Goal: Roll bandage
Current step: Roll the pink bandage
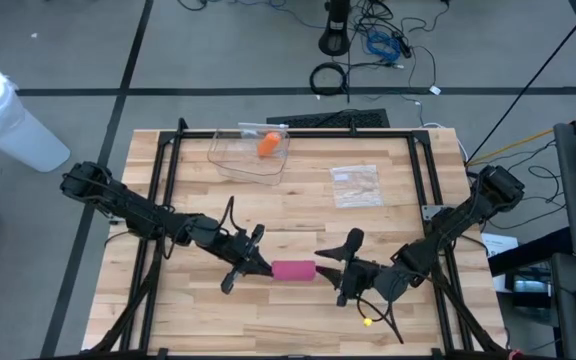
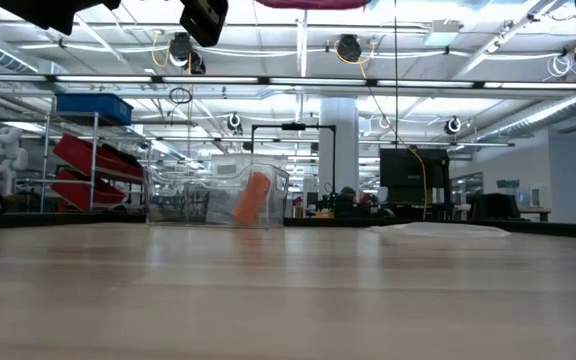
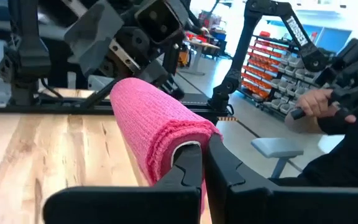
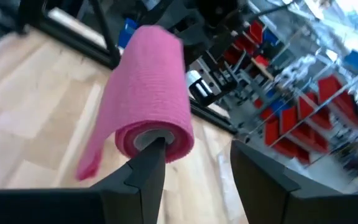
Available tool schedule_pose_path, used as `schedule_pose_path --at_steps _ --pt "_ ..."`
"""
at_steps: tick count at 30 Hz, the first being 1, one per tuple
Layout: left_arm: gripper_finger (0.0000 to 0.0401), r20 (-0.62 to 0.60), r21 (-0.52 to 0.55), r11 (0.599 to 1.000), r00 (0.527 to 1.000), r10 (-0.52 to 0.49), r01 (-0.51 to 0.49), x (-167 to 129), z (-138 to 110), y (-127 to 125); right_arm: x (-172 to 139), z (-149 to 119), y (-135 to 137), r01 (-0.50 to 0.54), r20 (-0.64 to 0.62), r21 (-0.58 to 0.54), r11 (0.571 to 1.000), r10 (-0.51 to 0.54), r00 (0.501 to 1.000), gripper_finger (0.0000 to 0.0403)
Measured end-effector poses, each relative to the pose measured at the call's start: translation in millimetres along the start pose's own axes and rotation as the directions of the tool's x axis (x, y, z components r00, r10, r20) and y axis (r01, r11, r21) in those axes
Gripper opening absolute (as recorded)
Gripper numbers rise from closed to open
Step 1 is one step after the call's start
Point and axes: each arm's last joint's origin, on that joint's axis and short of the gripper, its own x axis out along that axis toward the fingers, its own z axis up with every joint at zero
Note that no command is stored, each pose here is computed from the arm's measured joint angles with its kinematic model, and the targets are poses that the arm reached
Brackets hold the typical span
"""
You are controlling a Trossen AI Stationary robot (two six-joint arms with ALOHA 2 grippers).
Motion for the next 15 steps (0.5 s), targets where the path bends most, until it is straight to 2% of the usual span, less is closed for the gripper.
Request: schedule_pose_path --at_steps 7,11,15 --pt "0.0000 -0.006 -0.065 0.998 1.000 0.005 -0.005 -0.6 -0.5 2.8 7.8 -2.6 13.2 0.004 0.033 -0.235 0.972 0.004 0.999 0.0164" --pt "0.0000 -0.030 -0.082 0.996 0.999 0.022 -0.024 -0.9 -2.8 4.0 12.3 -4.4 20.9 0.020 0.053 -0.291 0.957 -0.005 0.999 0.0164" --pt "0.0000 -0.061 -0.102 0.991 0.995 0.082 -0.088 -1.6 -6.3 7.7 13.6 -5.8 24.2 0.028 0.061 -0.287 0.958 -0.011 0.998 0.0144"
